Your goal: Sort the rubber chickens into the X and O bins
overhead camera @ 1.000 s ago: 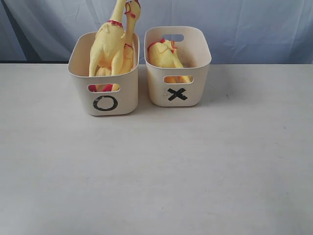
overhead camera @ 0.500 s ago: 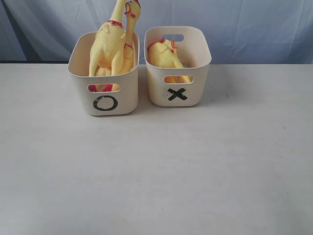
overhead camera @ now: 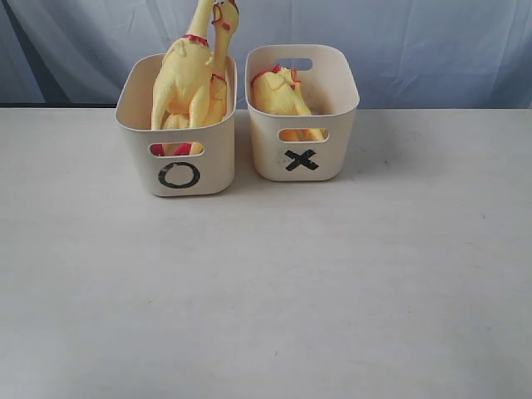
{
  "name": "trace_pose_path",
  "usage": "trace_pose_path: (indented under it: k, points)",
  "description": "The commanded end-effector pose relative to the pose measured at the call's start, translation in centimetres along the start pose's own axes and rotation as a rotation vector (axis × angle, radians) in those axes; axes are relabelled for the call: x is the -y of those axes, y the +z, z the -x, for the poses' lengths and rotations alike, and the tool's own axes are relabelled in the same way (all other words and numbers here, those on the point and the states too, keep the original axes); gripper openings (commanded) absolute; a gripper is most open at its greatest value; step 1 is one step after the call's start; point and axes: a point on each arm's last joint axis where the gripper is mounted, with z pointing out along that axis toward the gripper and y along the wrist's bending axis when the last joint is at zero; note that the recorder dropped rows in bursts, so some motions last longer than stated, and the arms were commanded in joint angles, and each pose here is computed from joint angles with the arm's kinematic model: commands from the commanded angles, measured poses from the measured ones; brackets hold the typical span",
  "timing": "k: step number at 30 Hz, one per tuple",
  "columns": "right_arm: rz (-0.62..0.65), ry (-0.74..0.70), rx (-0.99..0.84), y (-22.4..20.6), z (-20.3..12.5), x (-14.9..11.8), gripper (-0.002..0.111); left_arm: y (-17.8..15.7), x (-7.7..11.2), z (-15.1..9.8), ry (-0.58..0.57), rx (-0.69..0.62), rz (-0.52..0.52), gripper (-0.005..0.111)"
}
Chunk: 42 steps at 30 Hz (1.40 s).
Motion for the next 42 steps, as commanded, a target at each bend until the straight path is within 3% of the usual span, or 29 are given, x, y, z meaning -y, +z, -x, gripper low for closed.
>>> trace_pose_path:
  k: [1, 11, 26, 35, 42]
  points:
    - [-0.001, -0.009, 0.009, -0.03, 0.02, 0.01, 0.0, -0.01, -0.06, -0.1, -0.008, 0.004, 0.012, 0.0]
    - [0.025, -0.013, 0.006, -0.03, 0.0, -0.14, 0.0, -0.04, 0.43, -0.09, 0.012, 0.006, -0.077, 0.0]
    - [0.032, -0.01, 0.006, -0.03, 0.0, -0.18, 0.0, -0.04, 0.42, -0.09, 0.012, 0.006, -0.076, 0.0]
    - [0.032, -0.01, 0.006, -0.03, 0.0, -0.18, 0.0, -0.02, 0.08, -0.1, 0.175, 0.008, -0.037, 0.0]
    - [0.031, -0.01, 0.002, -0.03, -0.03, -0.18, 0.0, -0.02, 0.06, -0.05, 0.18, 0.013, -0.035, 0.0]
